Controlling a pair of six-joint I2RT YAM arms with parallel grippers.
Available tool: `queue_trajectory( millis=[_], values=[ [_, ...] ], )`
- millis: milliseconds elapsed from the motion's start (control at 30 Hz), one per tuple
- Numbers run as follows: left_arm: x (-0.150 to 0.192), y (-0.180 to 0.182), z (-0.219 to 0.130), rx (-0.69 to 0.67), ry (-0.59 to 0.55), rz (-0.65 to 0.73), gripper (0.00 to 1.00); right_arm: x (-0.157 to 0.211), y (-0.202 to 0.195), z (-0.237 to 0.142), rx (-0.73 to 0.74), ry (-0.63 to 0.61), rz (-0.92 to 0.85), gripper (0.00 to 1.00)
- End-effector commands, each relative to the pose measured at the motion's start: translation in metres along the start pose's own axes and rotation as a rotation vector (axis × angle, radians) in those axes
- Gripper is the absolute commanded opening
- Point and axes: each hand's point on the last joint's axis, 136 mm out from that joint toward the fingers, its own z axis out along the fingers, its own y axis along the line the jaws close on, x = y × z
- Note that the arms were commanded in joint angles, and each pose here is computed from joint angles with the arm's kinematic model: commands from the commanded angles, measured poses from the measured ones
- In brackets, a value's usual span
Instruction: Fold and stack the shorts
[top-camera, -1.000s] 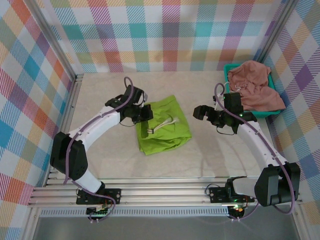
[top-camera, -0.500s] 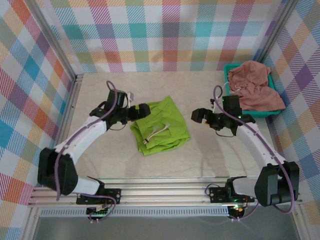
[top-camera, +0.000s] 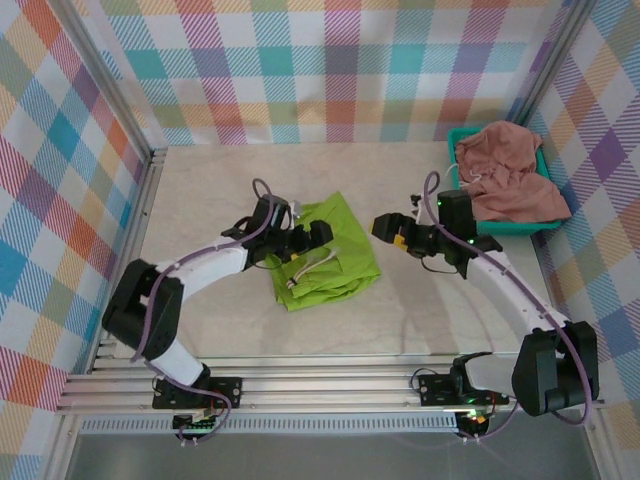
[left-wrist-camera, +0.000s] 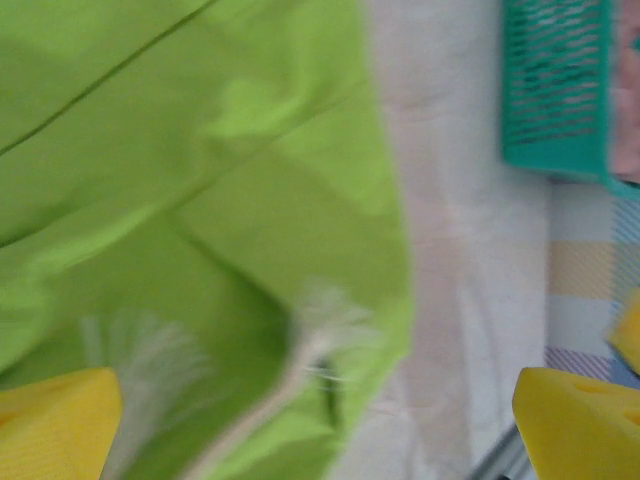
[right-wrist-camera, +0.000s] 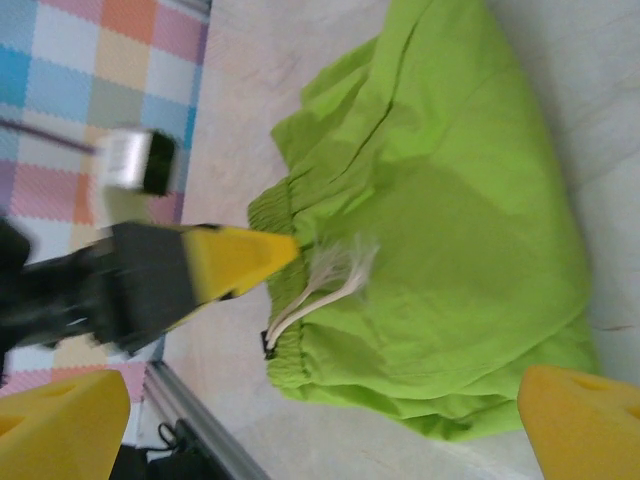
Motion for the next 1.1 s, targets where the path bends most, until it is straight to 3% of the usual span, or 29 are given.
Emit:
queue_trajectory(
  millis=[0, 133, 300, 467, 567, 667, 867, 1067],
  values=[
    [-0.011, 0.021, 0.012, -0.006, -0.053, -0.045, 1.0, 0.004, 0.018, 0.015, -0.093, 0.025, 0.021, 1.0],
    [-0.002, 0.045, 0.019, -0.048, -0.052, -0.063, 1.0, 0.009, 0.015, 0.036, -0.095, 0.062, 0.06, 1.0],
    [-0.011, 0.023, -0.001, 0.006, -0.092, -0.026, 1.0, 0.013, 0.01, 0.058, -0.102, 0.1, 0.109, 1.0],
    [-0.05, -0.012, -0.085, 0.038, -0.317, 0.082, 1.0, 0.011, 0.013, 0.074, -0.095, 0.114, 0.116, 0.99],
    [-0.066, -0.01, -0.138, 0.036, -0.449, 0.088, 1.0, 0.01, 0.019, 0.091, -0.095, 0.137, 0.109, 0.99],
    [-0.07, 0.0, -0.169, 0.018, -0.514, 0.076, 1.0, 0.014, 0.018, 0.113, -0.093, 0.173, 0.129, 0.99],
    [-0.06, 0.009, -0.177, 0.004, -0.51, 0.061, 1.0, 0.041, -0.018, 0.138, -0.019, 0.214, 0.217, 1.0],
    [-0.054, 0.016, -0.175, -0.007, -0.505, 0.054, 1.0, 0.077, -0.065, 0.126, 0.122, 0.221, 0.276, 0.99]
  ],
)
